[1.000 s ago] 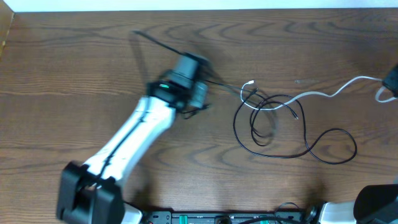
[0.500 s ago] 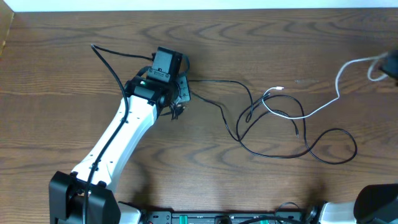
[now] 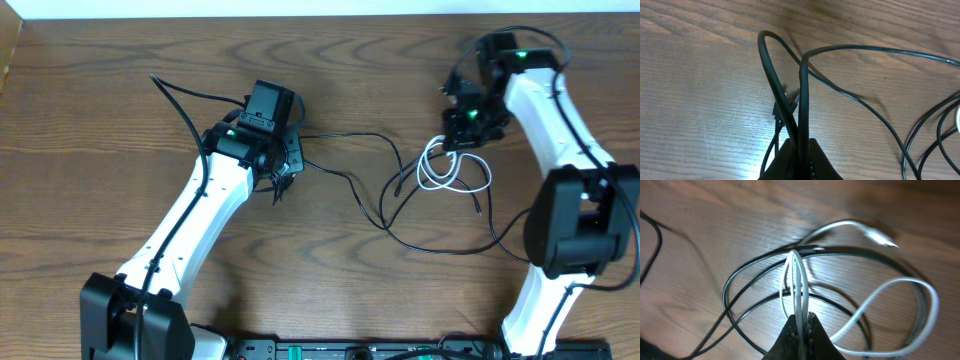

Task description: Untangle cables

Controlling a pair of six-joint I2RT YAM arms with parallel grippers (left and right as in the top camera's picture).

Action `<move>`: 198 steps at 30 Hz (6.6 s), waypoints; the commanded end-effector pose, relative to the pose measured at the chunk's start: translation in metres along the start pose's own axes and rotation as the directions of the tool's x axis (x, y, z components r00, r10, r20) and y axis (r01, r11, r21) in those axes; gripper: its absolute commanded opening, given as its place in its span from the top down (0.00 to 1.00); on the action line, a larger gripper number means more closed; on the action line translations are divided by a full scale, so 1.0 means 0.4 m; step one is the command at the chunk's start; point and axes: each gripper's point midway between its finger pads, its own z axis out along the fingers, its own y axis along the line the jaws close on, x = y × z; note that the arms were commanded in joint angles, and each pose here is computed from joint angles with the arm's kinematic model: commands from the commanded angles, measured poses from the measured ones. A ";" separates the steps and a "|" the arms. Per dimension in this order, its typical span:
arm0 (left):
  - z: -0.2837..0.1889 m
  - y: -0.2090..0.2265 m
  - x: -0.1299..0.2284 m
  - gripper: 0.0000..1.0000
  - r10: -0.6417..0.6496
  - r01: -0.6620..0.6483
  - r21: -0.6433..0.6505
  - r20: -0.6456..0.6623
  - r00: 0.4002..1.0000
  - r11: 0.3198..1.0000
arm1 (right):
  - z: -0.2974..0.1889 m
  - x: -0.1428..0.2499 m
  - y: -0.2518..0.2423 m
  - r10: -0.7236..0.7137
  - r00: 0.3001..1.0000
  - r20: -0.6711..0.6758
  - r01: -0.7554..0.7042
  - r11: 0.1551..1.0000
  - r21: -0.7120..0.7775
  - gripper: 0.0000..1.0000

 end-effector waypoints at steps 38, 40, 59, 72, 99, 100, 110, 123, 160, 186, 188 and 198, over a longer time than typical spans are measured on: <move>0.003 -0.001 0.009 0.92 0.023 -0.024 -0.001 -0.023 0.999 1.000 | 0.229 0.073 0.048 -0.024 0.992 -0.120 0.026 0.999 0.021 0.66; 0.003 -0.001 0.009 0.92 0.023 -0.024 -0.001 -0.024 0.999 1.000 | 0.239 0.075 0.060 -0.039 0.992 -0.121 0.042 0.999 0.021 0.68; 0.003 -0.001 0.010 0.92 0.024 -0.024 -0.002 -0.025 0.999 1.000 | 0.270 0.145 0.016 0.032 0.981 -0.191 0.030 0.949 0.313 0.97; 0.003 -0.001 0.010 0.92 0.024 -0.024 -0.002 -0.025 0.999 1.000 | -0.040 0.015 0.060 -0.009 0.987 0.163 -0.042 0.951 0.308 0.99; 0.003 0.000 0.012 0.92 0.024 -0.024 -0.003 -0.028 0.999 1.000 | -0.390 0.315 -0.743 0.676 0.421 0.605 -0.892 0.431 0.139 0.95; 0.003 -0.001 0.011 0.92 0.024 -0.024 -0.002 -0.027 0.999 1.000 | -0.393 0.289 -0.733 0.678 0.414 0.608 -0.879 0.471 0.073 0.86; 0.002 -0.035 0.005 0.92 0.054 -0.052 0.071 -0.021 0.998 0.996 | -0.300 0.119 -0.445 0.497 0.748 0.439 -0.536 0.843 -0.041 0.41; 0.000 -0.050 0.015 0.92 0.064 -0.060 0.107 -0.041 0.997 0.992 | -0.075 0.062 0.306 -0.298 0.928 0.224 0.347 0.909 -0.229 0.18; -0.006 -0.099 0.073 0.39 0.108 -0.088 0.172 -0.114 0.988 0.981 | -0.688 0.225 -0.490 0.529 0.348 0.774 -0.833 0.553 -0.004 0.99; 0.195 -0.410 0.220 0.81 0.428 -0.412 0.240 -0.019 0.903 0.879 | -0.525 0.237 -0.491 0.626 0.436 0.646 -0.824 0.567 0.007 0.99; 0.195 -0.407 0.216 0.92 0.459 -0.444 0.238 -0.009 0.888 0.864 | -0.524 0.237 -0.491 0.626 0.437 0.646 -0.824 0.567 0.007 0.99; -0.085 -0.081 -0.102 0.93 0.093 -0.117 0.097 0.221 0.971 0.988 | -0.550 0.279 -0.557 0.564 0.434 0.702 -0.868 0.472 0.158 0.94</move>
